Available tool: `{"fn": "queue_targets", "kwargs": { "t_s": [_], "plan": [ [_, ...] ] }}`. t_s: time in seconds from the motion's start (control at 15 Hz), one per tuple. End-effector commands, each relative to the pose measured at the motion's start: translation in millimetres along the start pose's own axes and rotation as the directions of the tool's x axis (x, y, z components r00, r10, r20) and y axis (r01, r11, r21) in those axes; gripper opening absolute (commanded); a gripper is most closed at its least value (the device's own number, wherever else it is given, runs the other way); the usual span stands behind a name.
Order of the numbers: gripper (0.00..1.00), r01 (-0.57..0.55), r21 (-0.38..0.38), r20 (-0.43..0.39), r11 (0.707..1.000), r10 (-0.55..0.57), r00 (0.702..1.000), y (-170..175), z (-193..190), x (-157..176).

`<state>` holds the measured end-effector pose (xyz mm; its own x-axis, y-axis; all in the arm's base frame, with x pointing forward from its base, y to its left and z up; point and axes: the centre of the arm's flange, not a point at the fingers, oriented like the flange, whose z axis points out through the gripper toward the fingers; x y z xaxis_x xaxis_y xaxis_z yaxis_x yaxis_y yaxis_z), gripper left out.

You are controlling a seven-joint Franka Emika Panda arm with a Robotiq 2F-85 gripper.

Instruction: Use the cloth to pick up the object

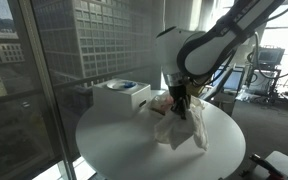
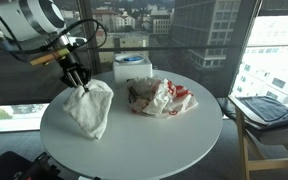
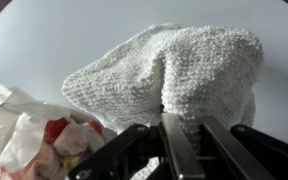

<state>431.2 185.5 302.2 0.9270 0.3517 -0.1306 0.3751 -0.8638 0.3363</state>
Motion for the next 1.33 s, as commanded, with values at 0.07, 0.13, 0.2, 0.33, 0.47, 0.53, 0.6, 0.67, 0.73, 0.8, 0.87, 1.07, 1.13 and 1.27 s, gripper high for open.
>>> {"fn": "queue_targets", "kwargs": {
  "t_s": [0.07,0.13,0.2,0.33,0.47,0.53,0.6,0.67,0.73,0.8,0.87,1.07,1.13,1.27],
  "plan": [
    [0.08,-0.045,-0.14,-0.204,0.989,0.016,0.979,16.5,-118.2,-30.5],
    [0.08,-0.06,-0.154,-0.249,0.986,0.02,0.968,18.0,-142.6,-35.2],
    [0.08,-0.068,-0.172,-0.298,0.983,0.014,0.954,19.5,-166.7,-42.7],
    [0.08,-0.078,-0.187,-0.379,0.979,0.001,0.925,21.2,-216.9,-57.3],
    [0.09,-0.083,-0.189,-0.429,0.978,-0.007,0.903,25.8,-251.0,-63.7],
    [0.09,-0.083,-0.188,-0.443,0.979,-0.009,0.897,30.0,-257.6,-63.4],
    [0.09,-0.074,-0.177,-0.452,0.981,-0.015,0.892,35.4,-259.0,-61.4],
    [0.09,-0.065,-0.156,-0.447,0.986,-0.011,0.895,41.9,-253.0,-55.8],
    [0.09,-0.056,-0.134,-0.448,0.989,-0.01,0.894,47.1,-245.4,-50.0],
    [0.08,-0.038,-0.095,-0.444,0.995,-0.008,0.896,53.1,-231.5,-41.9],
    [0.08,-0.024,-0.062,-0.435,0.998,-0.006,0.9,57.7,-219.5,-34.5],
    [0.08,0.02,0.064,-0.416,0.998,0.008,0.909,68.1,-169.0,-6.5],
    [0.08,0.03,0.091,-0.401,0.995,0.009,0.916,66.7,-148.2,1.9],
    [0.08,0.049,0.122,-0.351,0.991,-0.003,0.936,62.6,-108.9,11.1]
  ]
}}
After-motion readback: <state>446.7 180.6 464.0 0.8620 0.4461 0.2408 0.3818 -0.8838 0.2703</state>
